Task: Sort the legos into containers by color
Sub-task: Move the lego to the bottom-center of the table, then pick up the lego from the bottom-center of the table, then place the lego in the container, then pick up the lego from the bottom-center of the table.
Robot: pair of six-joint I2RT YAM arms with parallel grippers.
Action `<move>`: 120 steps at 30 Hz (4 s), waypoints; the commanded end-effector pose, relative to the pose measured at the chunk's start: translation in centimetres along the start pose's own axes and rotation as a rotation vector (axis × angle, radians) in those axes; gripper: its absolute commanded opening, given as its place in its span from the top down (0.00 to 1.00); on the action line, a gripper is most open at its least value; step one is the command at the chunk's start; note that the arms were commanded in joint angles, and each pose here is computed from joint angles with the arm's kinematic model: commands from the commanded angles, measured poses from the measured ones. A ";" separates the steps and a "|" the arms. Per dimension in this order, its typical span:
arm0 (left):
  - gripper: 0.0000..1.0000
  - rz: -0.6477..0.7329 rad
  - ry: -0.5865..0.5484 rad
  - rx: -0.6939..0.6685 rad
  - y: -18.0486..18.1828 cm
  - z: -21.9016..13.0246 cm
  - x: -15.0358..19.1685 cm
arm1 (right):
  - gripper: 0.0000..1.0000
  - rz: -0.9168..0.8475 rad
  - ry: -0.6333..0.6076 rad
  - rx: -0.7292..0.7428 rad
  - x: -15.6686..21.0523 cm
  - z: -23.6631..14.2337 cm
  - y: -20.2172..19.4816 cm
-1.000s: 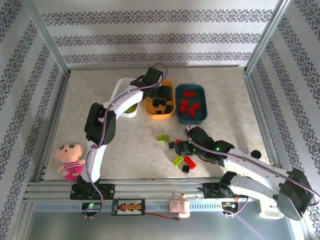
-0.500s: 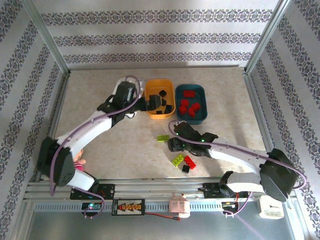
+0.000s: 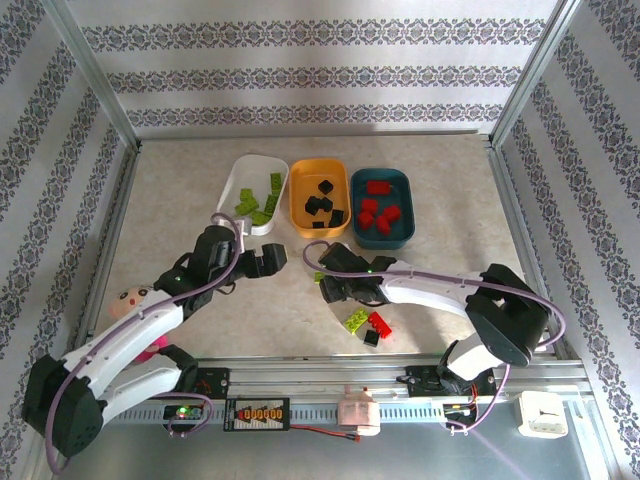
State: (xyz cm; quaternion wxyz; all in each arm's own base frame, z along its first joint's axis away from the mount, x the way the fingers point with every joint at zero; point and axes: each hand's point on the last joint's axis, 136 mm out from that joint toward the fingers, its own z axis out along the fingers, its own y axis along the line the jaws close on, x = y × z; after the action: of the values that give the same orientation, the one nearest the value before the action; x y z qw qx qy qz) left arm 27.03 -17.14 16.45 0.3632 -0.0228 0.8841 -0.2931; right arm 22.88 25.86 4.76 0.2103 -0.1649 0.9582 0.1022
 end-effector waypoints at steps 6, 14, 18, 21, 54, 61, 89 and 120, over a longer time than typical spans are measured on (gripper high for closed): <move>0.00 -0.015 -0.018 -0.082 2.1 -1.8 0.9 | 0.41 -0.077 -0.014 -0.053 0.5 -1.0 3.0; 0.00 -0.023 -0.016 -0.097 2.5 -1.8 1.2 | 0.28 -0.089 0.005 0.004 0.7 0.1 2.3; 0.00 -0.029 -0.017 -0.109 2.9 -1.8 1.3 | 0.36 -0.080 0.052 0.005 1.6 2.0 2.5; 0.00 -0.030 -0.015 -0.115 3.1 -1.9 1.5 | 0.43 -0.082 0.053 0.010 1.8 2.4 2.5; 0.00 -0.075 0.024 -0.056 3.3 -1.4 3.8 | 0.49 0.177 -0.229 0.059 -22.0 1.8 -5.7; 0.00 -0.065 0.034 -0.061 3.1 -1.1 3.7 | 0.31 0.175 -0.305 0.018 -22.9 -2.0 -5.1; 0.00 -0.089 0.051 -0.064 3.8 0.1 4.6 | 0.21 -0.044 0.161 0.146 2.9 0.1 -6.6; 0.00 -0.059 0.092 -0.007 2.1 1.0 4.1 | 0.93 0.115 -0.168 0.075 -6.1 -6.5 -8.7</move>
State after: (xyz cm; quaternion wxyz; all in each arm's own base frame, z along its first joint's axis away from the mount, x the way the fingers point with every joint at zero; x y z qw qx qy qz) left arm 23.90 -15.87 10.13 0.2913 -0.0549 0.9136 -0.2782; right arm 27.17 18.11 9.42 0.2565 -0.1143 0.9571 0.0712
